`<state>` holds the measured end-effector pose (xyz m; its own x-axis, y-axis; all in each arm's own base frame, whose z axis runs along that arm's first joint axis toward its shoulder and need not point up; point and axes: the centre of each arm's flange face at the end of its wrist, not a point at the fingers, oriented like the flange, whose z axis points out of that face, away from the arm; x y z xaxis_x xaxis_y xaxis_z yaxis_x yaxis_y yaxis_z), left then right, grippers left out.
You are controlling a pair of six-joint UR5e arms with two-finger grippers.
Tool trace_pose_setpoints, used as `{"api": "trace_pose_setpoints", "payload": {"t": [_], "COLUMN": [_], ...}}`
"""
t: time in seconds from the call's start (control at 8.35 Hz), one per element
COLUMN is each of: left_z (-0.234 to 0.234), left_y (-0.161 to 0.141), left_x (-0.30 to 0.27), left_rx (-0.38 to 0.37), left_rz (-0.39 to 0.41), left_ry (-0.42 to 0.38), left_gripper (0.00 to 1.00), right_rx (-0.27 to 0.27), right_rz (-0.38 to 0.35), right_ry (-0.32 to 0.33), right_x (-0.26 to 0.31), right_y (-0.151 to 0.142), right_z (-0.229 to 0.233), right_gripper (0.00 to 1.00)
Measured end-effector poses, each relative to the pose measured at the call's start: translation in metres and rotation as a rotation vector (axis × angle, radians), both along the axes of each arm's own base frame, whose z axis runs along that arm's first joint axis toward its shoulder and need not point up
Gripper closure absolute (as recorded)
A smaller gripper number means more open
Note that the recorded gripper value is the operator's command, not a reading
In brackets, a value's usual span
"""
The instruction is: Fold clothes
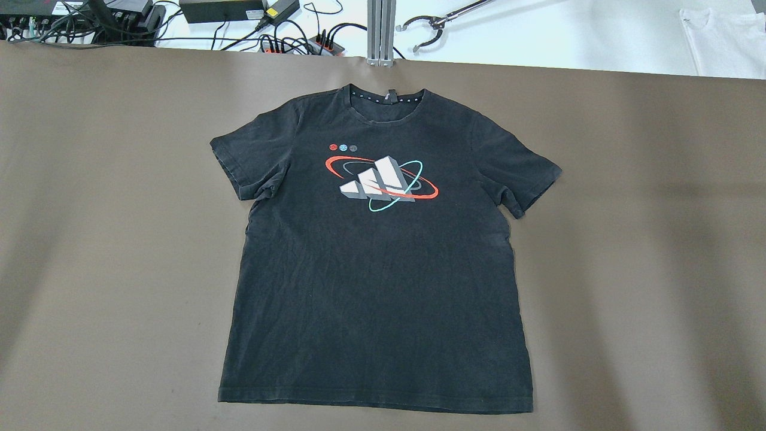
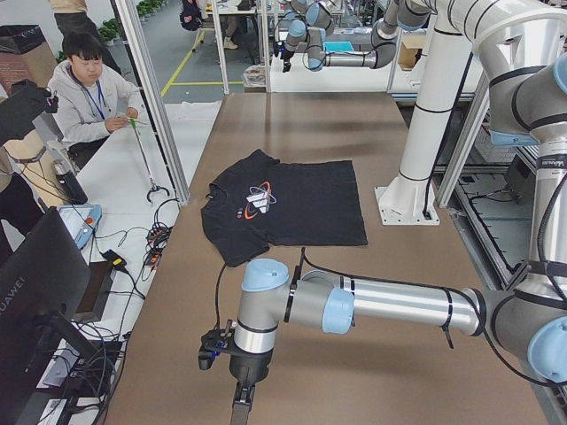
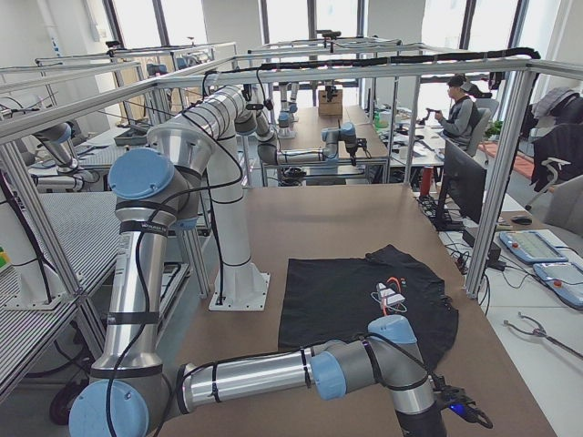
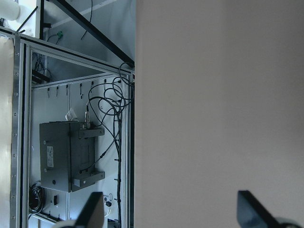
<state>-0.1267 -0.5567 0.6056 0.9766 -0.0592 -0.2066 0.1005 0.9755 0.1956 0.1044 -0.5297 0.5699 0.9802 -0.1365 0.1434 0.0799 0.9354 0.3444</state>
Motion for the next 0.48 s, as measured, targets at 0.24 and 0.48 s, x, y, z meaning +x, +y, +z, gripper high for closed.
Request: {"api": "trace_pose_setpoints", "payload": {"t": [0.24, 0.48], "left_z": [-0.0016, -0.0043], "left_y": [-0.0018, -0.004], "left_x": [0.0005, 0.0008], "left_rx": [0.004, 0.009], "left_rz": [0.0, 0.0], "left_ry": [-0.001, -0.001], "left_gripper": [0.0, 0.0], "right_rx": [-0.006, -0.005], "right_rz": [0.0, 0.0], "right_ry": [0.0, 0.0], "right_x": [-0.0002, -0.0002], "right_y": [-0.009, -0.0106], "right_z": [0.0041, 0.0042], "right_gripper": [0.06, 0.06]}}
